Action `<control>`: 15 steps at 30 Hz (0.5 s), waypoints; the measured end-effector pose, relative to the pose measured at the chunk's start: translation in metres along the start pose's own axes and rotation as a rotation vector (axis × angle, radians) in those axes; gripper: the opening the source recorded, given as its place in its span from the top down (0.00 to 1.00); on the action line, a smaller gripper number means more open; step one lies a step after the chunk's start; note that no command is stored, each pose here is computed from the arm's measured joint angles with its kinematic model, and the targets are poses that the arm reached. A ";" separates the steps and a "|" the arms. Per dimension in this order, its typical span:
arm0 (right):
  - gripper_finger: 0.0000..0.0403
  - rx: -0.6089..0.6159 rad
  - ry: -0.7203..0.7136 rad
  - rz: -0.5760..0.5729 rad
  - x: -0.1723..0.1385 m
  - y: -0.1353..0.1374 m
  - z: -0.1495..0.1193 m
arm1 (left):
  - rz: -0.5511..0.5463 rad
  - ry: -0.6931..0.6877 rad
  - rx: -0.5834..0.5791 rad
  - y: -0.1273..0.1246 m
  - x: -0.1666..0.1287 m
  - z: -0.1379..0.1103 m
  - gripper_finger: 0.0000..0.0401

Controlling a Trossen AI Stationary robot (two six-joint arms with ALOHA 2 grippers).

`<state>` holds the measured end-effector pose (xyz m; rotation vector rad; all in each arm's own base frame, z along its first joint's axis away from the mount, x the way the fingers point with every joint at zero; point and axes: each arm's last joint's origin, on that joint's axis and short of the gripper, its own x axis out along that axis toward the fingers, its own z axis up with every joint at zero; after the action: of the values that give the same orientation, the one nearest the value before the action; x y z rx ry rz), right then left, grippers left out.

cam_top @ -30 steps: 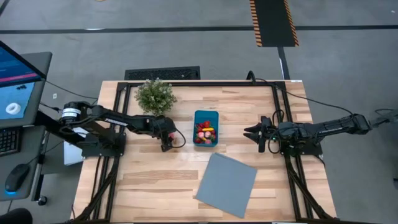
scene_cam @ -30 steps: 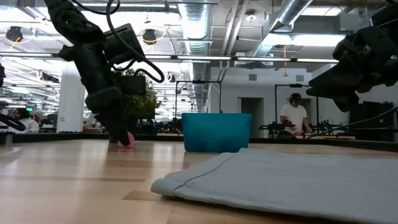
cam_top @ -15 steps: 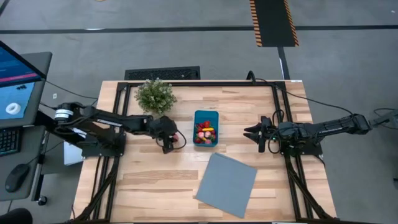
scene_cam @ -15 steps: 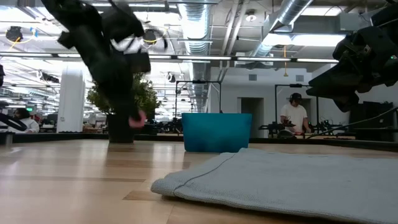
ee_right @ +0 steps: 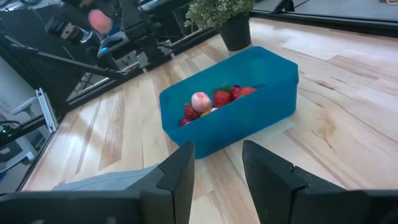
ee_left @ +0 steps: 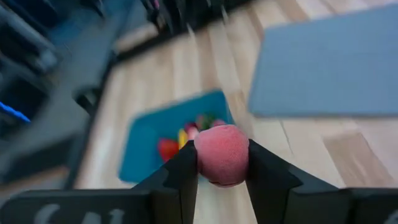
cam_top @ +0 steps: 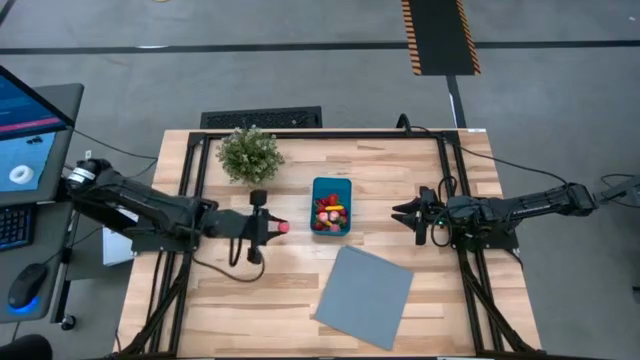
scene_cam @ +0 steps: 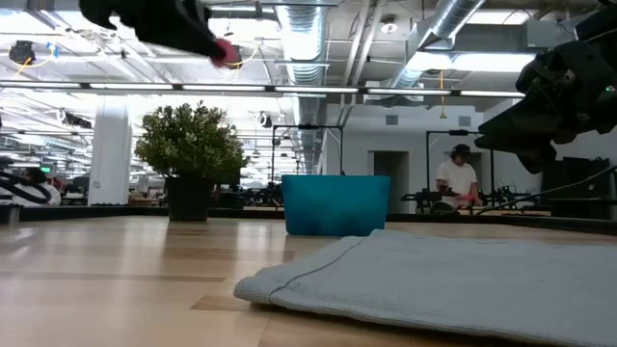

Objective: Pick and placing Produce into tupperware
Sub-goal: Put the peach into the blue bin

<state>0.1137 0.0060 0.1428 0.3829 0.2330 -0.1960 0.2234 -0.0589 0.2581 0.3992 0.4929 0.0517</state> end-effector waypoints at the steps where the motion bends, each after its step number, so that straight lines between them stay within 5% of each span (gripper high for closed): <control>1: 0.61 0.000 0.000 -0.001 0.000 0.000 0.000 | 0.020 -0.026 0.028 -0.003 -0.002 0.005 0.75; 8: 0.61 0.000 0.000 0.000 0.000 0.000 0.000 | 0.212 -0.042 0.341 -0.021 -0.010 0.027 0.74; 15: 0.61 0.000 0.000 0.000 0.000 0.000 0.000 | 0.456 0.283 0.926 -0.038 0.007 0.017 0.74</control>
<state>0.1137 0.0060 0.1428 0.3829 0.2329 -0.1966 0.2360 -0.0988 0.2543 1.4232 0.6816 0.3306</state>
